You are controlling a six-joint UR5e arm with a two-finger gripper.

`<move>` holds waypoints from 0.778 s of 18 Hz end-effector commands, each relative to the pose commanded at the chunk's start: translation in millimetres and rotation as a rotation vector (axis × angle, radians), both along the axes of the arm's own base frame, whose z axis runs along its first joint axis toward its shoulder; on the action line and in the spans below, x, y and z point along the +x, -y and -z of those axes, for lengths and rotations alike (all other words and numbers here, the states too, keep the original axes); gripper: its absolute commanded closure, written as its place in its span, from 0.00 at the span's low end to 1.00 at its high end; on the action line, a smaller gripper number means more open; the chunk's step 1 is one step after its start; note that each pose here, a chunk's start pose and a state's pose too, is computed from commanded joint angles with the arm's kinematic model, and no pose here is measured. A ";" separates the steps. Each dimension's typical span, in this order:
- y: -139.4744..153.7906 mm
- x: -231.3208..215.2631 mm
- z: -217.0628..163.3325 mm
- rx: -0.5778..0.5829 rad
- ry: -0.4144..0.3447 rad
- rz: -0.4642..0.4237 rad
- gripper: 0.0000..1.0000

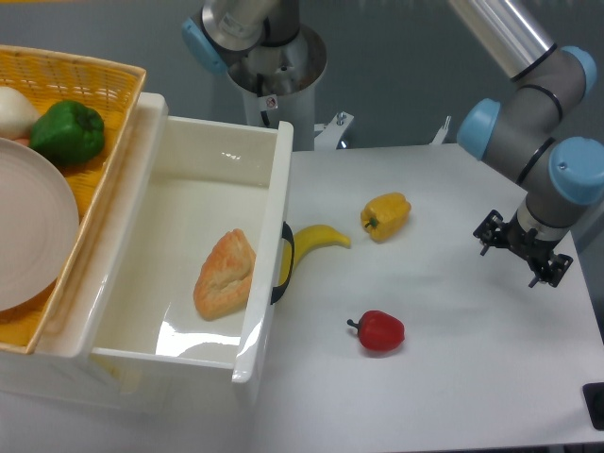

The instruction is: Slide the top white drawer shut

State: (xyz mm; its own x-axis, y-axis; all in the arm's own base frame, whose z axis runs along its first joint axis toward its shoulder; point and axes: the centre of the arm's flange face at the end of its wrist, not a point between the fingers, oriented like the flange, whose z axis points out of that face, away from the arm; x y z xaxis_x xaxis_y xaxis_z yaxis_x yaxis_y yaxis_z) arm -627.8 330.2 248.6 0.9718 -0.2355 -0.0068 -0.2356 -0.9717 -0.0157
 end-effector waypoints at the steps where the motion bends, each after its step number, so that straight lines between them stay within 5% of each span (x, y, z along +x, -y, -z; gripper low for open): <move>1: 0.0 0.1 -1.1 0.000 -0.001 0.000 0.00; 14: -30.1 29.9 -2.1 0.005 0.016 -0.161 0.00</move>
